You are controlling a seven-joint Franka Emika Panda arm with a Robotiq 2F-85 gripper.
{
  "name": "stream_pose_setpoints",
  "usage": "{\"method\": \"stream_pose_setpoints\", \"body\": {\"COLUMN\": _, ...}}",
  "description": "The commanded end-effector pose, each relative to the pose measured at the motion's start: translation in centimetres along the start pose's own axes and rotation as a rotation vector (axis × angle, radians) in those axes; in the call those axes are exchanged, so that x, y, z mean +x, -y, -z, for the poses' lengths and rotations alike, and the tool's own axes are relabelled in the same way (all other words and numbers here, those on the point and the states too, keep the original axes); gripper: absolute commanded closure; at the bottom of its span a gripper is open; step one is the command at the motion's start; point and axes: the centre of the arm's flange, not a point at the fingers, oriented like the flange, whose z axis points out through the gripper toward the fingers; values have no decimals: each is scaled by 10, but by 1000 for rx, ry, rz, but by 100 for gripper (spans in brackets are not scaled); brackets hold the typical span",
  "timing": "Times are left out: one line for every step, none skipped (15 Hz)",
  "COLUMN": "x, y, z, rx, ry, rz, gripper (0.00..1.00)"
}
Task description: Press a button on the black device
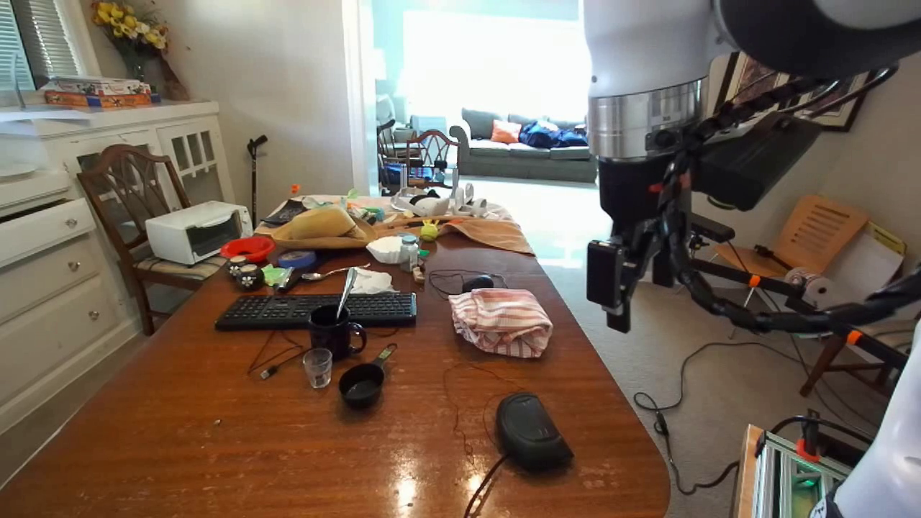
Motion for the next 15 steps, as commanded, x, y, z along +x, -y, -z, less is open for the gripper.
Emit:
{"method": "stream_pose_setpoints", "body": {"x": 43, "y": -20, "z": -31, "rx": 148, "ry": -89, "rz": 110, "gripper": 26}}
{"method": "stream_pose_setpoints", "body": {"x": 56, "y": -29, "z": -39, "rx": 180, "ry": -114, "rz": 144, "gripper": 28}}
{"method": "stream_pose_setpoints", "body": {"x": 66, "y": -35, "z": -44, "rx": 209, "ry": -137, "rz": 182, "gripper": 30}}
{"method": "stream_pose_setpoints", "body": {"x": 75, "y": -41, "z": -52, "rx": 223, "ry": -157, "rz": 229, "gripper": 36}}
{"method": "stream_pose_setpoints", "body": {"x": 83, "y": -48, "z": -61, "rx": 236, "ry": -164, "rz": 276, "gripper": 47}}
{"method": "stream_pose_setpoints", "body": {"x": 87, "y": -54, "z": -68, "rx": 249, "ry": -172, "rz": 324, "gripper": 54}}
{"method": "stream_pose_setpoints", "body": {"x": 90, "y": -58, "z": -76, "rx": 256, "ry": -174, "rz": 373, "gripper": 61}}
{"method": "stream_pose_setpoints", "body": {"x": 91, "y": -64, "z": -84, "rx": 258, "ry": -180, "rz": 426, "gripper": 69}}
{"method": "stream_pose_setpoints", "body": {"x": 92, "y": -68, "z": -90, "rx": 259, "ry": -183, "rz": 480, "gripper": 76}}
{"method": "stream_pose_setpoints", "body": {"x": 92, "y": -70, "z": -96, "rx": 255, "ry": -185, "rz": 534, "gripper": 85}}
{"method": "stream_pose_setpoints", "body": {"x": 89, "y": -71, "z": -102, "rx": 254, "ry": -193, "rz": 587, "gripper": 92}}
{"method": "stream_pose_setpoints", "body": {"x": 88, "y": -72, "z": -109, "rx": 239, "ry": -208, "rz": 641, "gripper": 99}}
{"method": "stream_pose_setpoints", "body": {"x": 88, "y": -74, "z": -115, "rx": 229, "ry": -219, "rz": 691, "gripper": 100}}
{"method": "stream_pose_setpoints", "body": {"x": 88, "y": -76, "z": -123, "rx": 226, "ry": -225, "rz": 746, "gripper": 100}}
{"method": "stream_pose_setpoints", "body": {"x": 88, "y": -77, "z": -130, "rx": 224, "ry": -242, "rz": 796, "gripper": 100}}
